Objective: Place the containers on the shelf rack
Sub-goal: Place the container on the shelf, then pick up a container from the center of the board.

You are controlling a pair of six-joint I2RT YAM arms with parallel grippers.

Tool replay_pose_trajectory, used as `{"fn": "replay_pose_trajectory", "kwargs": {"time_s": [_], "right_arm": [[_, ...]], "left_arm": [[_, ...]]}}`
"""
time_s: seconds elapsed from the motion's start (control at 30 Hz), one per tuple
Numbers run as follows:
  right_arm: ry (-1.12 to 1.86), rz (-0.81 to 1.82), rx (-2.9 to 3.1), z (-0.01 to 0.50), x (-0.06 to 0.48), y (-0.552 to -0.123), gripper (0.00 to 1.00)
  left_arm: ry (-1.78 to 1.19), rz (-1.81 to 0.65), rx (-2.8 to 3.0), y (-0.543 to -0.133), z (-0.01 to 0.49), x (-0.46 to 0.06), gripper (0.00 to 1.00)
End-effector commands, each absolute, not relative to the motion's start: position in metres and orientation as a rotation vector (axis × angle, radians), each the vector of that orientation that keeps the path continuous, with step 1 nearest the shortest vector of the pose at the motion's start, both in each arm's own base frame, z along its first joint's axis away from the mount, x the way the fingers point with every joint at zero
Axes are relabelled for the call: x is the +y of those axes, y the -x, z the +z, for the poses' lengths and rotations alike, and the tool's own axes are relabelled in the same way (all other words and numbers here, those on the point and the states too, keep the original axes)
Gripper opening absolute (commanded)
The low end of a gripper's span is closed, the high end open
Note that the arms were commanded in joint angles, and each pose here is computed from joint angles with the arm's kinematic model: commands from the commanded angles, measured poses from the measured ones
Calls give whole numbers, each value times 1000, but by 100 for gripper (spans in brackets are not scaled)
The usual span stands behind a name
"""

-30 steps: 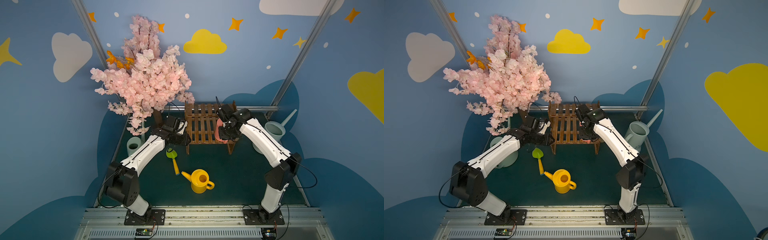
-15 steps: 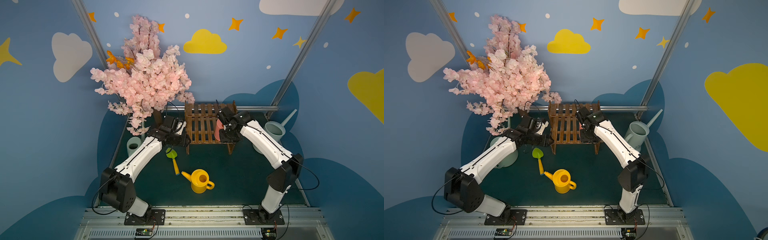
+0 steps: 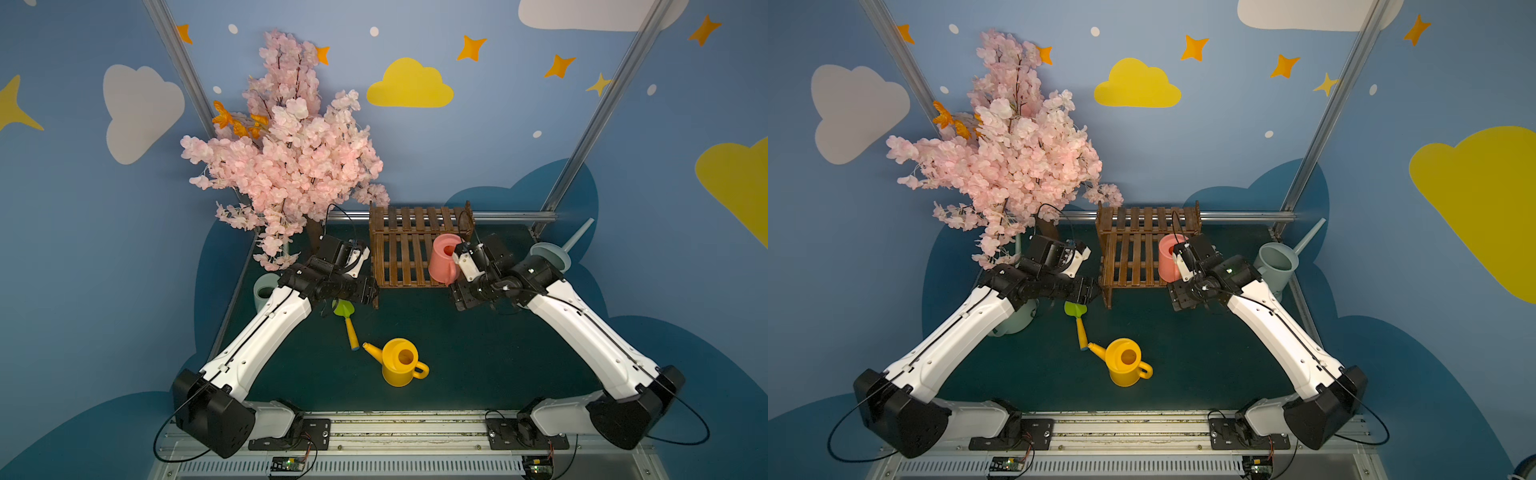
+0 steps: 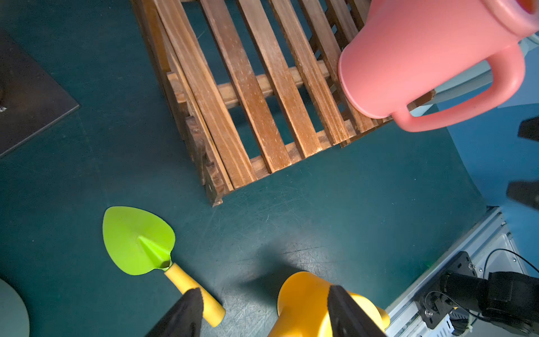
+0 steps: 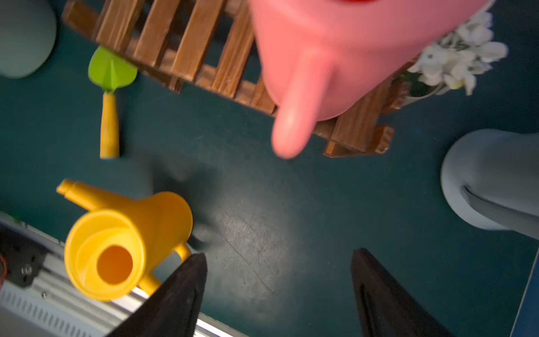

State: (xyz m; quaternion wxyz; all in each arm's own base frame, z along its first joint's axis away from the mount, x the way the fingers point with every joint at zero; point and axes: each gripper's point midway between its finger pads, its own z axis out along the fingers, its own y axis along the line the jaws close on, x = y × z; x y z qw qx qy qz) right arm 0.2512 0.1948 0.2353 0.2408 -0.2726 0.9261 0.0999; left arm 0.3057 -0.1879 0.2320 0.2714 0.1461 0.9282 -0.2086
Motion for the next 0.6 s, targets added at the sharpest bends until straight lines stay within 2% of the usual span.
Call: {"fn": "replay_pose_trajectory", "kwargs": {"time_s": [0.0, 0.1, 0.23, 0.57], "right_arm": [[1172, 442, 2217, 239, 233, -219, 87], [1410, 479, 2023, 228, 252, -182, 93], [1567, 481, 1940, 204, 267, -150, 94], [1653, 270, 2157, 121, 272, -134, 93]], "left_arm": [[-394, -538, 2520, -302, 230, -184, 75], [-381, -567, 2509, -306, 228, -187, 76], [-362, -618, 2497, -311, 227, -191, 77], [-343, -644, 2481, -317, 225, -190, 85]]}}
